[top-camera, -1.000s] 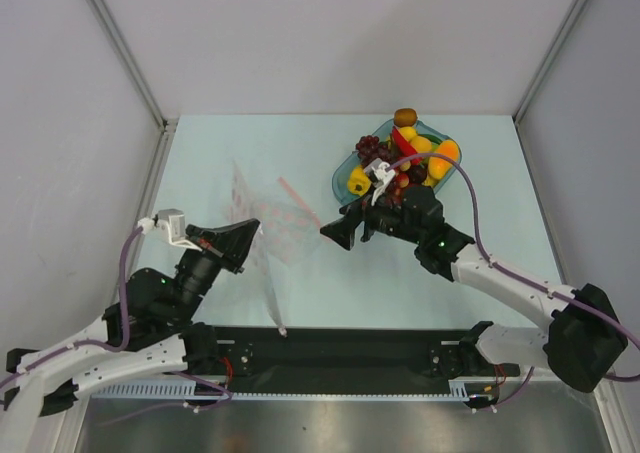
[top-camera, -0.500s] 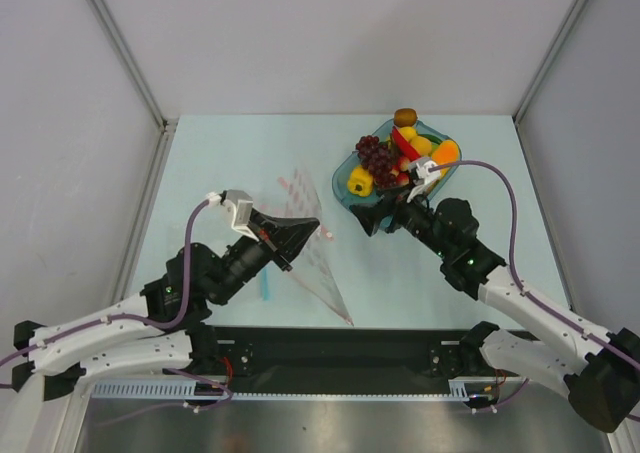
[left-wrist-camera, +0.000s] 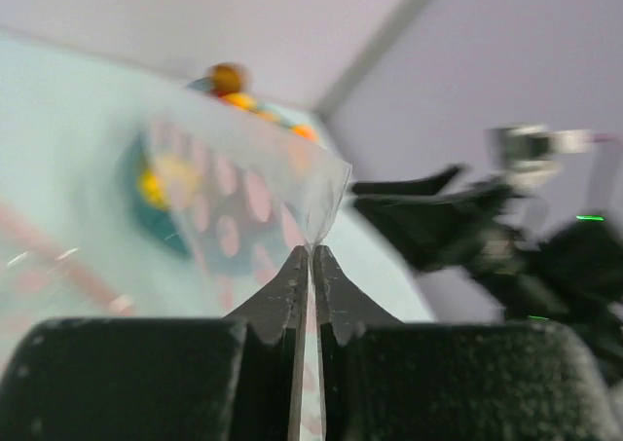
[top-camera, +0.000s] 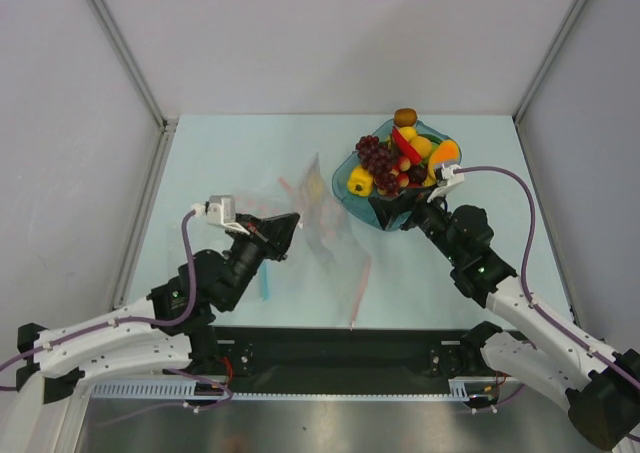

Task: Place the food in the zip-top bag and seal the zipper
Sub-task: Place the zipper food storage bag at the center of the board, then pick up the zipper food storage bag at the center of the board.

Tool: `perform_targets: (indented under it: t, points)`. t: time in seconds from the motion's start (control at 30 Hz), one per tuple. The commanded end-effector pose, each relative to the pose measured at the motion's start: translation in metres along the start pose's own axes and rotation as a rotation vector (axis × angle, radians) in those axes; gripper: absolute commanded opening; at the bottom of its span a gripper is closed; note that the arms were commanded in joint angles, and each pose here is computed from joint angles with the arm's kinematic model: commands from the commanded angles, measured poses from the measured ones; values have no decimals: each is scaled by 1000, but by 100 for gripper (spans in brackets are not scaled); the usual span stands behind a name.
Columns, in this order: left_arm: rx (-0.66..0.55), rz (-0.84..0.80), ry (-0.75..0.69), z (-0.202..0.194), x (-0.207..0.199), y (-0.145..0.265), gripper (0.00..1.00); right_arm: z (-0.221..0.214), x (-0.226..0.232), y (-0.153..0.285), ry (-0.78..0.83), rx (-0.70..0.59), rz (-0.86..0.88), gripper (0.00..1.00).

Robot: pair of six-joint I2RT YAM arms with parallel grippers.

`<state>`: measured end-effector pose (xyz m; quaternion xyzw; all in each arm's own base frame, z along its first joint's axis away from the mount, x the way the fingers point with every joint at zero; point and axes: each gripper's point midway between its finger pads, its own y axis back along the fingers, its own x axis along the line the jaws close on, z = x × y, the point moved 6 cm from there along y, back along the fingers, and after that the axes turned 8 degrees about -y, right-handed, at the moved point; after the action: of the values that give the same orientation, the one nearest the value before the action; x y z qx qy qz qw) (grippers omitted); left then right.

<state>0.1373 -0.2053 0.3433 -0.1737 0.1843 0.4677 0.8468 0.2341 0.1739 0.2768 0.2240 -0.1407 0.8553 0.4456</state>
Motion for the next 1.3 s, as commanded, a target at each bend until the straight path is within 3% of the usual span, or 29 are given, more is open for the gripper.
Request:
perform_targets:
  t: [0.0,0.1,0.13,0.2,0.23,0.3,0.33,0.47,0.53,0.63,0.73,0.87,1.0,1.27]
  points:
    - [43,386,-27,-49,72,10,12,12,8,0,-11,-53,38,94]
    - [87,508,-31,-66,107,20,12,12,9,0,-12,-50,45,94]
    - [95,527,-35,-67,113,23,20,12,9,-1,-14,-48,46,94]
    - [105,568,-66,-62,120,29,56,11,8,-1,-11,-46,46,94]
    - [113,576,-89,-58,120,30,82,12,9,0,-12,-49,47,94]
    - [147,598,-177,-46,117,28,97,11,9,-1,-11,-47,47,94]
    - [176,602,-228,-44,116,27,100,12,8,-1,-12,-49,45,94]
    - [320,471,-405,-65,88,-3,98,12,6,-1,-16,-53,19,95]
    - [427,385,-539,-95,74,-16,96,14,3,1,-17,-59,-1,95]
    - [515,294,-699,-122,45,-23,93,20,-8,6,-31,-107,-106,95]
    - [528,198,-837,-144,18,-17,94,33,-20,18,-48,-191,-231,95]
    - [634,-90,-828,-179,-12,-10,91,39,-41,34,-101,-295,-407,97]
    - [668,-138,-867,-195,-16,-14,89,43,-54,45,-141,-355,-511,99]
    - [760,-214,-893,-237,-26,-23,80,44,-57,48,-158,-370,-522,99]
